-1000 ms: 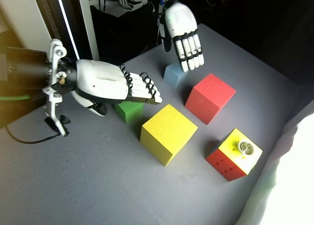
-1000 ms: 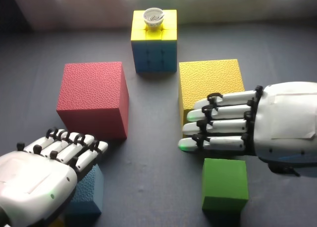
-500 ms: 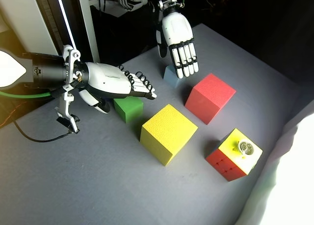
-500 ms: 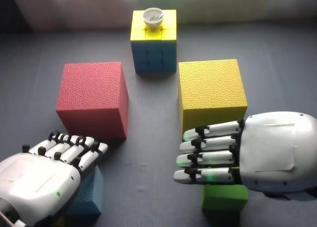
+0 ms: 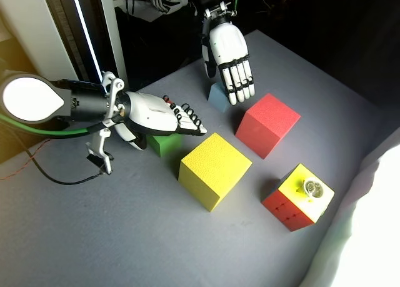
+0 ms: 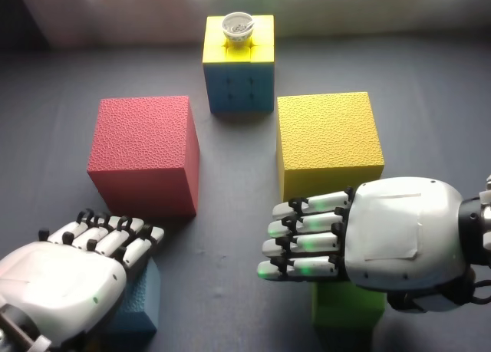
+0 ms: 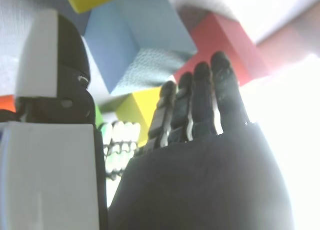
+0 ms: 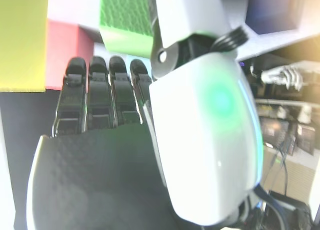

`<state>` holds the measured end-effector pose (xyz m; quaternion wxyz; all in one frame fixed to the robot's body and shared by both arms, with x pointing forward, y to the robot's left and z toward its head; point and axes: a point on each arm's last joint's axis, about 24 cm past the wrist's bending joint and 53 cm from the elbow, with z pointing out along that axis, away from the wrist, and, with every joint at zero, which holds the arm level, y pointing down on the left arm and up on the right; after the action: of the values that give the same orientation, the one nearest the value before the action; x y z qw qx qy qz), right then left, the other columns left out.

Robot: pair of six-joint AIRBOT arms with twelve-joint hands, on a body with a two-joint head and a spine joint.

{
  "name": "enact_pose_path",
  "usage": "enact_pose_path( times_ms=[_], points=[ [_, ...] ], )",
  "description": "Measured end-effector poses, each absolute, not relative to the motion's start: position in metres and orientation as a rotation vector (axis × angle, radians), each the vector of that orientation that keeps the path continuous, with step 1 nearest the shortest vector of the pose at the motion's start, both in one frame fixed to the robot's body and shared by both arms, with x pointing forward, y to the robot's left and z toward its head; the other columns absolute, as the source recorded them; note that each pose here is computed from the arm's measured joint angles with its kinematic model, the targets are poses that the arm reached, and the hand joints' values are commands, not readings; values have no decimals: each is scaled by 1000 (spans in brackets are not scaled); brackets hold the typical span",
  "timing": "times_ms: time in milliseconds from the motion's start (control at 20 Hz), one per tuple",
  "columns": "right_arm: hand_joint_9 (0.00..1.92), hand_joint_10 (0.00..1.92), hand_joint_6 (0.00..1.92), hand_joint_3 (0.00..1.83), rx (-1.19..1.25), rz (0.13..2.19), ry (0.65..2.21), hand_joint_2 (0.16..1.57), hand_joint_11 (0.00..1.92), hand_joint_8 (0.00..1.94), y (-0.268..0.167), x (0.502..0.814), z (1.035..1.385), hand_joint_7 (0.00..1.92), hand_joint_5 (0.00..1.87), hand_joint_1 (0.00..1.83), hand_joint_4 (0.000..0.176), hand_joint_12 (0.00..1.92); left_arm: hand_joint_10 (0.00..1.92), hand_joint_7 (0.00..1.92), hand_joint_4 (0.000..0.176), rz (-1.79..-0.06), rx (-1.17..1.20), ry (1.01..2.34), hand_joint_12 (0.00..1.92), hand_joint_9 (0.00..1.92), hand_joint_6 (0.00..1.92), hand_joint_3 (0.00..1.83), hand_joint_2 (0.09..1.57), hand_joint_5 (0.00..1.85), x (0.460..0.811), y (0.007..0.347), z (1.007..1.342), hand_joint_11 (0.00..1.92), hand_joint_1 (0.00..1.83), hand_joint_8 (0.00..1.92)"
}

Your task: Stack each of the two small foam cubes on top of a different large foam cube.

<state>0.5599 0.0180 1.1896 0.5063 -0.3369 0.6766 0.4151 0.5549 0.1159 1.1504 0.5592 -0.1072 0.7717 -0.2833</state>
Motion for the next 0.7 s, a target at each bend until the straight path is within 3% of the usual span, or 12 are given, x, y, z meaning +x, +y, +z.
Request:
enact_pose_path(
  times_ms=[350,600,650,700],
  points=[
    [0,0,0,0,-801,1000,1634,920,15,0,18,563,1190,0,0,1379,0,12,2,0,0,-675,-270,1823,251,40,0,7,1033,0,560,111,1145,0,1298,0],
    [0,0,0,1,-795,995,1637,925,9,0,16,566,1190,0,0,1393,0,20,12,13,0,-664,-276,1818,177,46,0,4,1039,0,565,114,1145,0,1295,3],
    [15,6,0,8,-794,993,1638,944,51,0,16,566,1189,0,0,1355,0,46,5,4,0,-661,-283,1810,179,38,0,8,1050,0,567,115,1147,0,1290,0],
    [27,5,1,0,-795,993,1638,945,9,1,16,566,1189,3,3,1336,0,192,4,0,0,-659,-282,1804,224,43,0,6,1055,0,569,116,1149,0,1282,0]
  ],
)
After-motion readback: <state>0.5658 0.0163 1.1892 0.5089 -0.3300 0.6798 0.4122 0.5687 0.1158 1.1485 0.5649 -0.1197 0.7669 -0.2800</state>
